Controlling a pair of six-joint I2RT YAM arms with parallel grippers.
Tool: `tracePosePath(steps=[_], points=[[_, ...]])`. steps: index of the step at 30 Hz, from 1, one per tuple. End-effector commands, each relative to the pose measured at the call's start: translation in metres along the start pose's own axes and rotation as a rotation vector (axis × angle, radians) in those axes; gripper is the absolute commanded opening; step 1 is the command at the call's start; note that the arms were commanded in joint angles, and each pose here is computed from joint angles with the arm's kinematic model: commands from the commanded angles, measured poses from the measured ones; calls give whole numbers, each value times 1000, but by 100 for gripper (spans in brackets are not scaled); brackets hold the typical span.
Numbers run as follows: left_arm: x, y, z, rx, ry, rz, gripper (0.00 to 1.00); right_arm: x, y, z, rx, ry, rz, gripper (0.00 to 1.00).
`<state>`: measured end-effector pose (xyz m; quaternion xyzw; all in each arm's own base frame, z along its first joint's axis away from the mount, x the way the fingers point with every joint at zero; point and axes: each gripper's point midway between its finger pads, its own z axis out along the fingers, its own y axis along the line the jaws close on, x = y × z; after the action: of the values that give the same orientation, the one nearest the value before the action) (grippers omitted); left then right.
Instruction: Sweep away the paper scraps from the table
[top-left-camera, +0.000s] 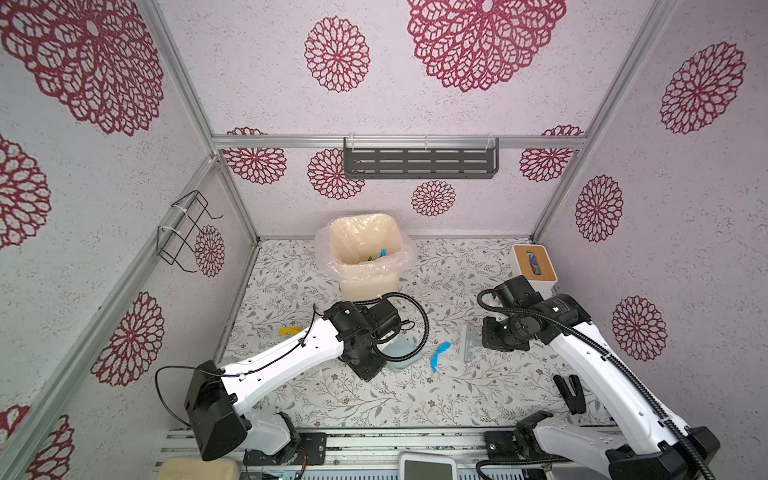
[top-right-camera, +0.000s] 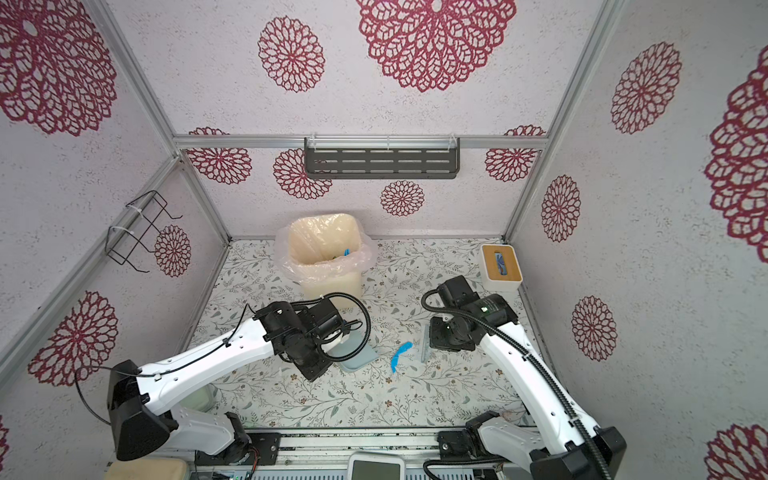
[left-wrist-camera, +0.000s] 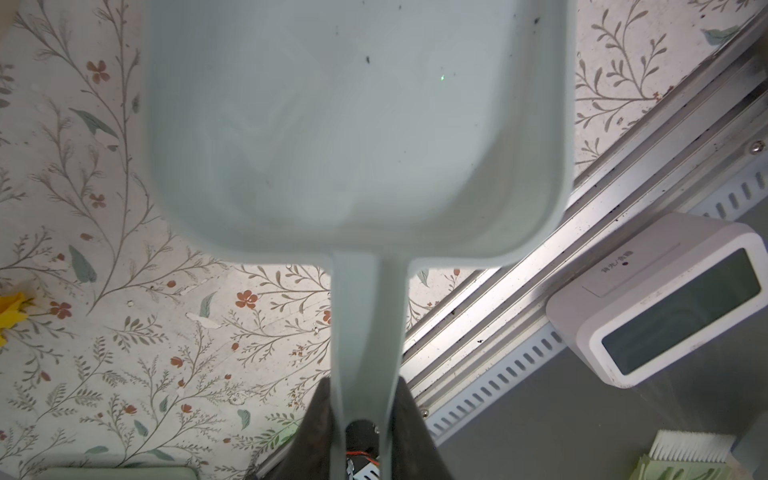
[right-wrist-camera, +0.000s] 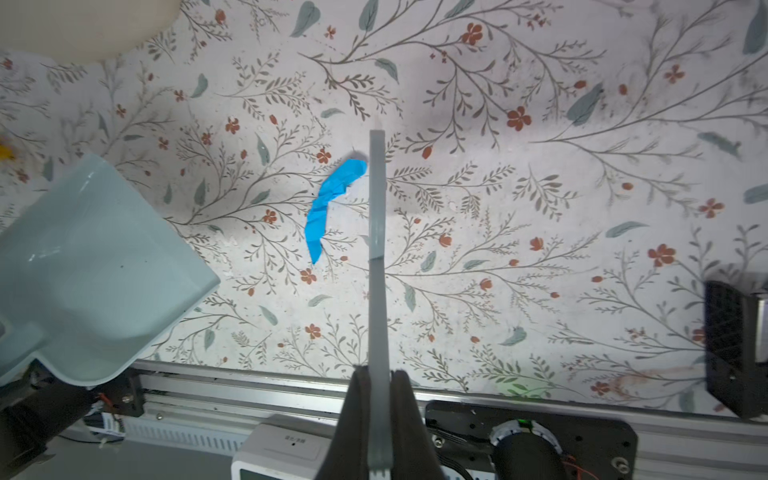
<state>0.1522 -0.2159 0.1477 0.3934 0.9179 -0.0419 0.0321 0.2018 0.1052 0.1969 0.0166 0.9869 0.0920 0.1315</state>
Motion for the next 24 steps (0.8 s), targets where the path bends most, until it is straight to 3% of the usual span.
tracePosePath(steps=[1, 6, 16, 24], points=[[-6, -10, 11, 7, 21, 15, 0, -9, -14, -10, 95, -19, -79, 0], [-6, -14, 23, -24, 73, 56, 0, -28, -11, -11, 130, -33, -124, 0], [-6, -22, 46, -84, 129, 174, 0, -48, 8, 10, 78, -21, -175, 0], [-18, -33, 61, -52, 91, 173, 0, -54, 2, 14, 144, 27, -234, 0]])
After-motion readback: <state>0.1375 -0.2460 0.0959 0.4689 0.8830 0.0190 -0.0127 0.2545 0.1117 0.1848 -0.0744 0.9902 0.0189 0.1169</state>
